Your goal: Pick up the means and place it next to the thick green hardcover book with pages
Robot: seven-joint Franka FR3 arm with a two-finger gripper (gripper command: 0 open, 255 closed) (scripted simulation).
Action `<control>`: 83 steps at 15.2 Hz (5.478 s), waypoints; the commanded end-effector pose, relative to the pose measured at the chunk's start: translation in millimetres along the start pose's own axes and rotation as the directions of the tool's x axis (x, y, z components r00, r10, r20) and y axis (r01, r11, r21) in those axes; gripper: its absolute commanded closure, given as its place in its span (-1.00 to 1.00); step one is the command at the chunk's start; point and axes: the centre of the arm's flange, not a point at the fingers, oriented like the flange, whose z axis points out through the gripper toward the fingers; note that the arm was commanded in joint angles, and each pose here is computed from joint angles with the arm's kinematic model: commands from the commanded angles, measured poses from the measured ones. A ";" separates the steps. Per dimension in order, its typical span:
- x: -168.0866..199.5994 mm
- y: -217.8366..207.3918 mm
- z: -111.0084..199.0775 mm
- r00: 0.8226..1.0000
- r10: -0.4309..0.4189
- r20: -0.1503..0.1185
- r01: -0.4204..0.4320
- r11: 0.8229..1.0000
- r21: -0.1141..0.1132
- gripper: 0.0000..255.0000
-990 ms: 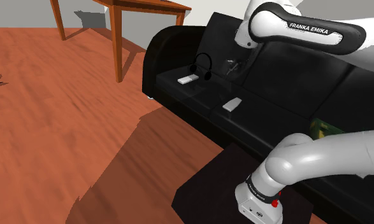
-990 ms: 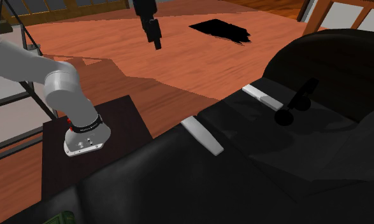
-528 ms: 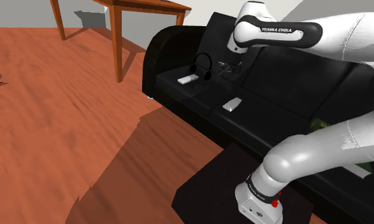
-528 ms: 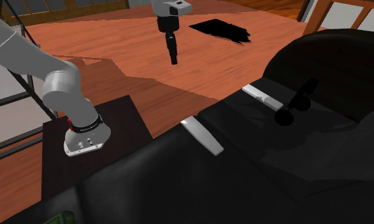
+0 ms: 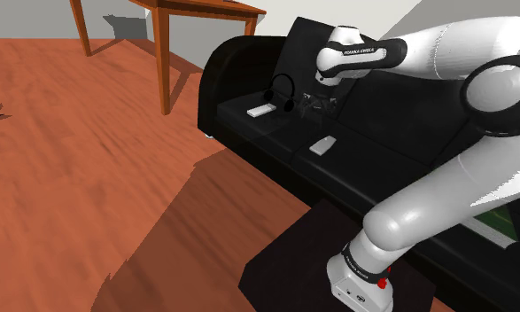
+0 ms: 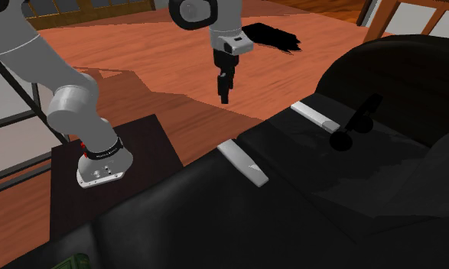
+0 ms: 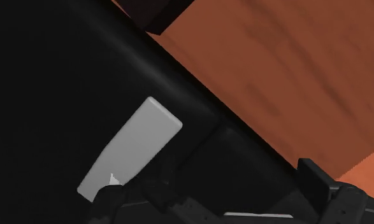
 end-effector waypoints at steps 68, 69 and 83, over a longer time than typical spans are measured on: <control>83.4 191.0 42.8 0.747 0.662 0.069 -0.662 0.749 -0.027 1.00; 80.3 203.8 43.0 0.747 0.662 0.069 -0.662 0.749 -0.027 1.00; 35.9 383.2 45.1 0.747 0.662 0.069 -0.662 0.749 -0.027 1.00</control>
